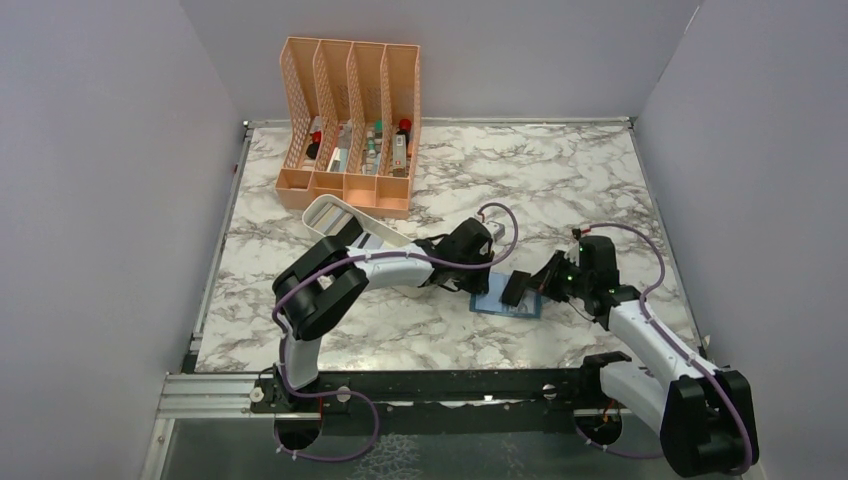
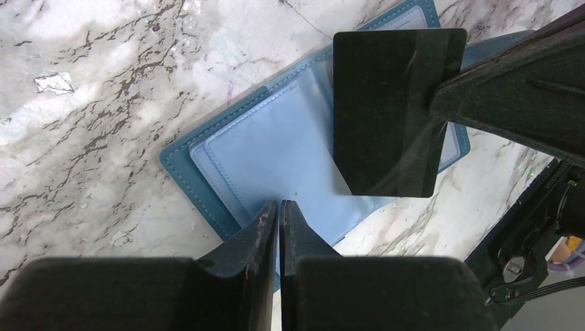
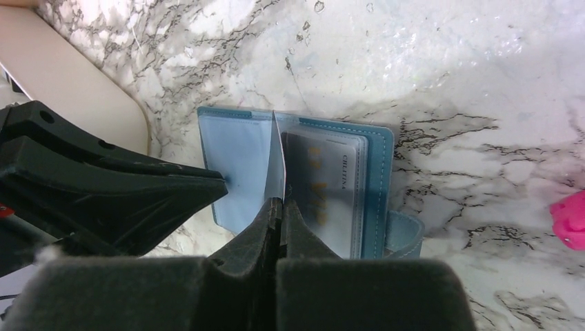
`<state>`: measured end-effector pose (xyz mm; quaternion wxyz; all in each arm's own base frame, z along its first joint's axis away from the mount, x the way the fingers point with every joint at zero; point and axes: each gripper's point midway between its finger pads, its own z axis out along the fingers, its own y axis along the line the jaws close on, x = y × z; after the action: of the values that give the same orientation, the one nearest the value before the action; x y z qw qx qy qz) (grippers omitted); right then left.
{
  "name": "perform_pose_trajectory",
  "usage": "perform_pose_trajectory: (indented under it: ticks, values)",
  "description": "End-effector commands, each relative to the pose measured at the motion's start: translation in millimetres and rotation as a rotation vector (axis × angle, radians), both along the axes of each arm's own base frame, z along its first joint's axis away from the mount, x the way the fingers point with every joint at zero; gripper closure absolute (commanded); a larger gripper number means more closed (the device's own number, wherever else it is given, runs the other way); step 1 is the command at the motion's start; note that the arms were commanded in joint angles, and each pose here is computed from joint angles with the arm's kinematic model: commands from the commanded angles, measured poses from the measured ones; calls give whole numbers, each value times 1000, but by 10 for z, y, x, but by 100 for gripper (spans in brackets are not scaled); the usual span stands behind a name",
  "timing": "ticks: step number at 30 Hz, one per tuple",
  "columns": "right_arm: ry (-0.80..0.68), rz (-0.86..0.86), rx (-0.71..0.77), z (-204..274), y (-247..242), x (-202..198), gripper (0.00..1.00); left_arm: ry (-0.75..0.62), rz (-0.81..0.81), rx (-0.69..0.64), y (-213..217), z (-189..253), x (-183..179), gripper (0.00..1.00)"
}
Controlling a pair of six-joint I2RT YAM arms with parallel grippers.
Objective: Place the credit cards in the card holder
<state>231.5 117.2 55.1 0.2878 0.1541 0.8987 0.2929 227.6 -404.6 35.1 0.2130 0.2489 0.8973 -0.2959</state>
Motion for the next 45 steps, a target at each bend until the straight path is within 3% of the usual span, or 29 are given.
perform_pose_trajectory:
  ticks: [1,7,19,31,45]
  values:
    - [-47,-20,-38,31,-72,65,99,-25,31,108,227,-161,-8,89]
    - [37,18,41,-26,61,-88,99,-37,47,116,254,-154,0,83]
    - [110,49,62,-186,111,-198,99,-59,66,134,275,-136,36,76]
    - [96,76,60,-278,129,-178,99,-98,77,150,300,-4,110,63]
    - [57,112,90,-269,196,-128,99,-39,44,120,198,-96,21,60]
